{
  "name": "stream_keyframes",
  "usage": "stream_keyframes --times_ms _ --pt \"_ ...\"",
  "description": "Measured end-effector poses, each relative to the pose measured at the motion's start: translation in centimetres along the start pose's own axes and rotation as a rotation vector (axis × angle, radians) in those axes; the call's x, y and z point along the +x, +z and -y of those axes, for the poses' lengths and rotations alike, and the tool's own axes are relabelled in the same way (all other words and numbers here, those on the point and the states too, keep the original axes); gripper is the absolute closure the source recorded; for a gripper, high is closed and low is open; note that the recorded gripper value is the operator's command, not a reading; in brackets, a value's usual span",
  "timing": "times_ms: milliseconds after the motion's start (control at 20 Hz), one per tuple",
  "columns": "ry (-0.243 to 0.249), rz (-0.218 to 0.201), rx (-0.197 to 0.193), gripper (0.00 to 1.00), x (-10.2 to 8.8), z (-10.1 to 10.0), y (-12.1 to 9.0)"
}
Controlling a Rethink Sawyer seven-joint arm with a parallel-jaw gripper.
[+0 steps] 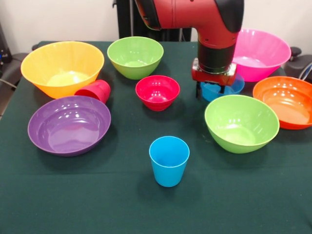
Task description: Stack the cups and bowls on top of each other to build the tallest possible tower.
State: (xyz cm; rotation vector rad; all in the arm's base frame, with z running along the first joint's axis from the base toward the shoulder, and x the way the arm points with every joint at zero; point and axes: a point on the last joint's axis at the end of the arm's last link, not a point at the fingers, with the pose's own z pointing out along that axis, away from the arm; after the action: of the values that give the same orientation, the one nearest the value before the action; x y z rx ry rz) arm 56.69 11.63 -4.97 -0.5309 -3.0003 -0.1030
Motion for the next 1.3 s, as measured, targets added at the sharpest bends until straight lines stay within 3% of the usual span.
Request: stream_keyframes --times_ms 650,1300 --pt "0.008 0.015 -0.025 0.00 0.0 -1.9 -2.2" --pt "0.024 0.007 -0.019 0.00 -0.7 -1.1 -0.7"
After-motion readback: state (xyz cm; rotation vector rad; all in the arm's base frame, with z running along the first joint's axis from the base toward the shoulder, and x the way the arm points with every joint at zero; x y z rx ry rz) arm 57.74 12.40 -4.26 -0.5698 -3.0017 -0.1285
